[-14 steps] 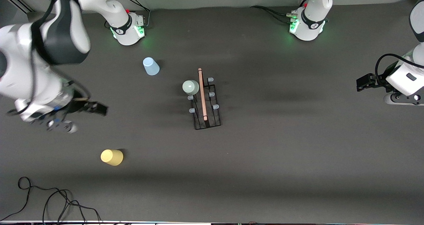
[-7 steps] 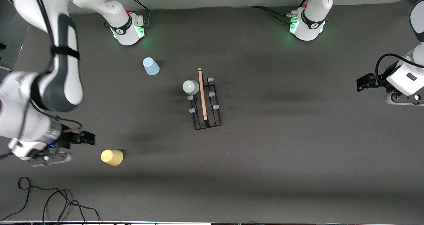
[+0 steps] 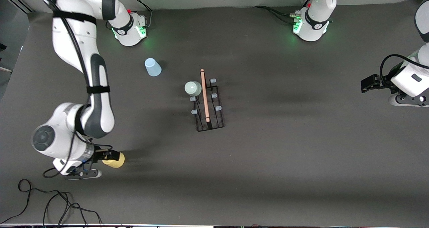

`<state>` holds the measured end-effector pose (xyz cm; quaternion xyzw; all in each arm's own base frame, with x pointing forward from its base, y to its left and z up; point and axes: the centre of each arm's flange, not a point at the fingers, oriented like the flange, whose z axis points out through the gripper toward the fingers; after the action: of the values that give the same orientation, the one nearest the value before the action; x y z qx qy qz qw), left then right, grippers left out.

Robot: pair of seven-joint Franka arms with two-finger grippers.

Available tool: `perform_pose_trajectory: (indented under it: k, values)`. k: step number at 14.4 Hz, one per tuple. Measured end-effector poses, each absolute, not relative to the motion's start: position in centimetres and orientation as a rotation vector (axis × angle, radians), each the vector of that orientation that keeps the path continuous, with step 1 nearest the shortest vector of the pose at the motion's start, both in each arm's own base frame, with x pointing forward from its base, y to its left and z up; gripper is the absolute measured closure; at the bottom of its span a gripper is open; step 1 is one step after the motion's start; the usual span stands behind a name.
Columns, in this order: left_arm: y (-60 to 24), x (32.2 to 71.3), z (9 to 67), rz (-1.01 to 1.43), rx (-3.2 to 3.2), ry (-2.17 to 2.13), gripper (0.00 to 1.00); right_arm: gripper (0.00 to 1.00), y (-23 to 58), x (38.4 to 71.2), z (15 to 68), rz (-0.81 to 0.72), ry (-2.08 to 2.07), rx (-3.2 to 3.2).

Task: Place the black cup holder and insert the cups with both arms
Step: 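Open the right gripper, move to the yellow cup and grasp it, then carry the yellow cup to the holder and lower it onto a peg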

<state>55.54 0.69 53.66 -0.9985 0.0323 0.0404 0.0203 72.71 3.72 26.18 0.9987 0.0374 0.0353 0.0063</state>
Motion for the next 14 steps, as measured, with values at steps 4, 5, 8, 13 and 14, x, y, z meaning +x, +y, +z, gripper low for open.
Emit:
perform_pose_trajectory:
  k: [4,5,8,13,14]
  values:
    - [0.7,55.5,53.7,0.125,-3.097,0.100,0.00,0.00,2.7,72.7,23.5,0.096,0.142,3.127]
    - [0.7,55.5,53.7,0.125,-3.097,0.100,0.00,0.00,2.3,72.7,23.3,0.090,0.140,3.127]
    - [0.7,55.5,53.7,0.125,-3.097,0.100,0.00,0.00,2.0,72.6,22.7,0.075,0.138,3.125]
    - [0.7,55.5,53.7,0.124,-3.097,0.100,0.00,0.17,1.9,72.1,21.7,0.020,0.136,3.130]
    - [0.7,55.5,53.7,0.124,-3.097,0.100,0.00,0.28,2.0,72.0,21.7,-0.006,0.137,3.136]
